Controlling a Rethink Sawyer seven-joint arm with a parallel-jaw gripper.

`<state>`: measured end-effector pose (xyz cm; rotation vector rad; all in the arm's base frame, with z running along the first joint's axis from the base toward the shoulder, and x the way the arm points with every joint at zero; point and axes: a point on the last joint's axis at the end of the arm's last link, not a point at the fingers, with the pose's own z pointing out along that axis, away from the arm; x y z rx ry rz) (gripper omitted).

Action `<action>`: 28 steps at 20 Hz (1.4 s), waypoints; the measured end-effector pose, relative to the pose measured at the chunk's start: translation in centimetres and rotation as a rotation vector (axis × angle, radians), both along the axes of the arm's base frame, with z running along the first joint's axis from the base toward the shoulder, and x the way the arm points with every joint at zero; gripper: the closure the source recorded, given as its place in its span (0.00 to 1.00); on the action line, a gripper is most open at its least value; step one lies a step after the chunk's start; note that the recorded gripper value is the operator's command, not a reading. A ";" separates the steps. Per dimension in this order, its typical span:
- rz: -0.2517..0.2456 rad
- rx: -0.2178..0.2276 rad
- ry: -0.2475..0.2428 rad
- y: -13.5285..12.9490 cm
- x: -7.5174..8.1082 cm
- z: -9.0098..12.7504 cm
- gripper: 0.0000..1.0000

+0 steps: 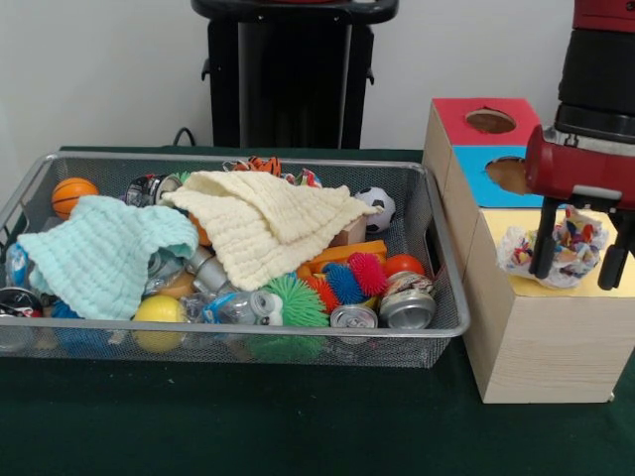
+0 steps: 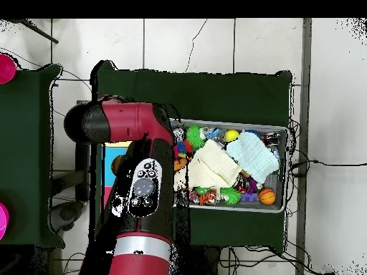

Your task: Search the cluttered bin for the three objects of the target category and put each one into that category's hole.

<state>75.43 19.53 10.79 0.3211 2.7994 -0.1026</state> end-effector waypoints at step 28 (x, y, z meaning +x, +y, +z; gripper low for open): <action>0.028 -0.027 0.016 2.3 -1.6 -0.6 0.00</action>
